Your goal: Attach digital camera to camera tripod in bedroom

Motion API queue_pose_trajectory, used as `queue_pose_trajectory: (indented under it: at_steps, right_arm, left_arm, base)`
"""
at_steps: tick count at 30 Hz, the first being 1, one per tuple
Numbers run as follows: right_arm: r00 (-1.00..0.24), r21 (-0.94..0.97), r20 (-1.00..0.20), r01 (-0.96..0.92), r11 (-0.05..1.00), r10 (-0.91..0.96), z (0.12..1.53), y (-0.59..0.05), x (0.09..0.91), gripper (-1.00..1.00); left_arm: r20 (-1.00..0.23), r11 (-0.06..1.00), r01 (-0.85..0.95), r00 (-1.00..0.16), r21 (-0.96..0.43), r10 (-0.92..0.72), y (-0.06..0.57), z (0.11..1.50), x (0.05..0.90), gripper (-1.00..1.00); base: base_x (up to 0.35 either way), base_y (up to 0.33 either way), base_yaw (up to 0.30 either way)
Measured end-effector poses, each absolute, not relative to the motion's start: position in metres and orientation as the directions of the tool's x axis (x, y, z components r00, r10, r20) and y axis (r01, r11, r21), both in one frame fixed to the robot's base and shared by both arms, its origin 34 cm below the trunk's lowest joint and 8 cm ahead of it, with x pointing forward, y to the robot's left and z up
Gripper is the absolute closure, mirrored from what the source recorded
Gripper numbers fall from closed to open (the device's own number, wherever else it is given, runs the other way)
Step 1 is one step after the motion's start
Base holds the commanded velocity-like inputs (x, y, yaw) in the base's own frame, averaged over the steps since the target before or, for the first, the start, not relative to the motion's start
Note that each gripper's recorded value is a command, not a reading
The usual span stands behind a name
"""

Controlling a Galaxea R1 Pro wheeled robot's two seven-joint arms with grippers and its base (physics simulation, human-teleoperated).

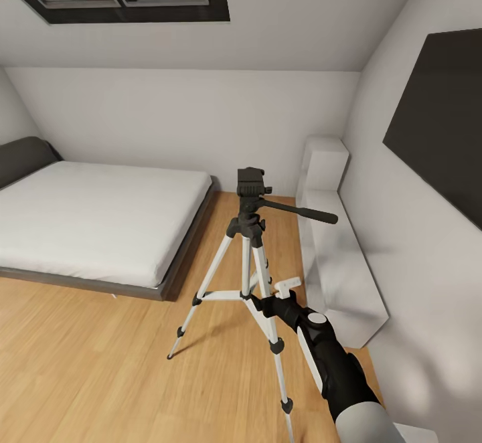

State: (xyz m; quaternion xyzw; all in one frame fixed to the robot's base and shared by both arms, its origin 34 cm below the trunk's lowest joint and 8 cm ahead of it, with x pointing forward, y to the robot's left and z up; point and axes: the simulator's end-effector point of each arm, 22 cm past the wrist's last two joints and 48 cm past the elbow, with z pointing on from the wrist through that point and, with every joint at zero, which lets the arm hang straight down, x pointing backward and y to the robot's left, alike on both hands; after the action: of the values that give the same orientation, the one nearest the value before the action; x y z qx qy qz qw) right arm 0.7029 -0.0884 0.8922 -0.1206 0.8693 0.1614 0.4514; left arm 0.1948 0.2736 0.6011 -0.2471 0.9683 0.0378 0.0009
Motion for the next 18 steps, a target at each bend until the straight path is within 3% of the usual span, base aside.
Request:
queue_pose_trajectory:
  at_steps: [13,14,18]
  right_arm:
    - [-0.556,0.157,-0.828,-0.344,0.926,-0.066,0.8928,-0.0898,0.7050,-1.00]
    - [-0.555,0.156,-0.829,-0.344,0.926,-0.067,0.8928,-0.0900,0.7052,1.00]
    - [-0.552,0.146,-0.831,-0.340,0.929,-0.072,0.8926,-0.0919,0.7060,1.00]
  left_arm:
    - [-0.020,0.875,-0.479,-0.878,0.073,-0.479,0.2736,0.6011,0.1948,1.00]
    - [-0.020,0.875,-0.479,-0.878,0.073,-0.479,0.2736,0.6011,0.1948,1.00]
    - [-0.020,0.875,-0.479,-0.878,0.073,-0.479,0.2736,0.6011,0.1948,1.00]
  base:
    - [0.000,0.000,0.000]
    - [0.000,0.000,0.000]
    - [0.000,0.000,0.000]
